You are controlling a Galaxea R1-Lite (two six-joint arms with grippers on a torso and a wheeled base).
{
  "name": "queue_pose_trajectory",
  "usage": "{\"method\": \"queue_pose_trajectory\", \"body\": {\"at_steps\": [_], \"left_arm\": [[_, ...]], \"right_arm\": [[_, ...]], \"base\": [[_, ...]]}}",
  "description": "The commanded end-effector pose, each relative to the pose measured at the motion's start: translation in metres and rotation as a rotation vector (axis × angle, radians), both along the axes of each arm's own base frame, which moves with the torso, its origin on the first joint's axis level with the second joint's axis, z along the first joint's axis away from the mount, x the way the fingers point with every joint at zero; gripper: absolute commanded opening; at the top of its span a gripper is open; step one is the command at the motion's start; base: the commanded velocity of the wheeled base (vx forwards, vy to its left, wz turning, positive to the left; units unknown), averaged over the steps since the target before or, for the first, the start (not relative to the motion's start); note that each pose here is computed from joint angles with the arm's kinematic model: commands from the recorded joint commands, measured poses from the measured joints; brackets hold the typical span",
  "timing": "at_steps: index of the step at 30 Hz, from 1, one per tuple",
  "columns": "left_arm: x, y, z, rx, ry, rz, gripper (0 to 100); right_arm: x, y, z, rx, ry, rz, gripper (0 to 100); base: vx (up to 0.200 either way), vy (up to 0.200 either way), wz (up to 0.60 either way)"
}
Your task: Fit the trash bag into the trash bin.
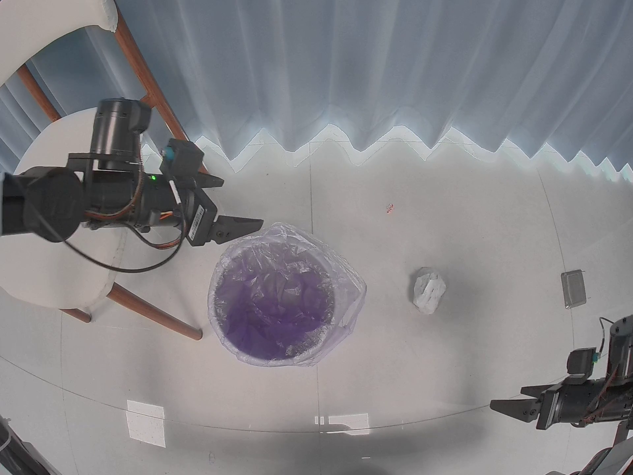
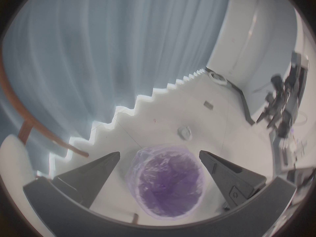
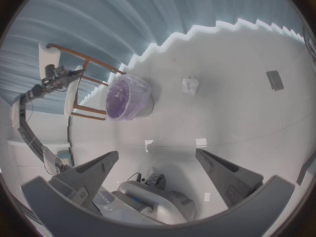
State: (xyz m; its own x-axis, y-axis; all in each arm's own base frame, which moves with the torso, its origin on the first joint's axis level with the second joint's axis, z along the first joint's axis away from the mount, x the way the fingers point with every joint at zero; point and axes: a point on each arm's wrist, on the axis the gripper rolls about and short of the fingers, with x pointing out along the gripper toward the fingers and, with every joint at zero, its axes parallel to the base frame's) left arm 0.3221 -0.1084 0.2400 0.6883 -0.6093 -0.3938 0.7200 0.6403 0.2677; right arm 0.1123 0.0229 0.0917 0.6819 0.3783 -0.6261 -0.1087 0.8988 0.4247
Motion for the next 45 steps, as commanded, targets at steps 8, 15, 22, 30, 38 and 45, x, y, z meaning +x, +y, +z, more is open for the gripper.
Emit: {"method": "queue_pose_trajectory", "body": {"at_steps": [8,15,22,30,38,45], "left_arm": [[-0.141,0.042,0.017,-0.520,-0.088,0.454,100],[-0.188,0.074,0.010,-0.609,-0.149,0.547,100],[-0.219,0.092,-0.002,-0.664,-0.194,0.634,100],[-0.231,0.095,-0.014,-0.625,-0.211,0.642,100],[-0.233,0.097,-0.018,-0.609,-0.217,0.658,100],[-0.233,0.097,-0.020,-0.598,-0.211,0.657,100]], "right_arm": [[0.085,0.062,-0.045,-0.127,0.055,0.234,100],[0.122,0.097,-0.076,-0.127,-0.063,0.268,100],[0.166,0.130,-0.089,-0.128,-0.172,0.228,0],[0.194,0.148,-0.097,-0.113,-0.225,0.231,0],[0.222,0.163,-0.109,-0.103,-0.256,0.229,0],[0.247,0.177,-0.111,-0.097,-0.270,0.226,0]], "base": [[0.000,0.000,0.00],[0.000,0.000,0.00],[0.000,0.000,0.00],[0.000,0.000,0.00],[0.000,0.000,0.00],[0.000,0.000,0.00]]}}
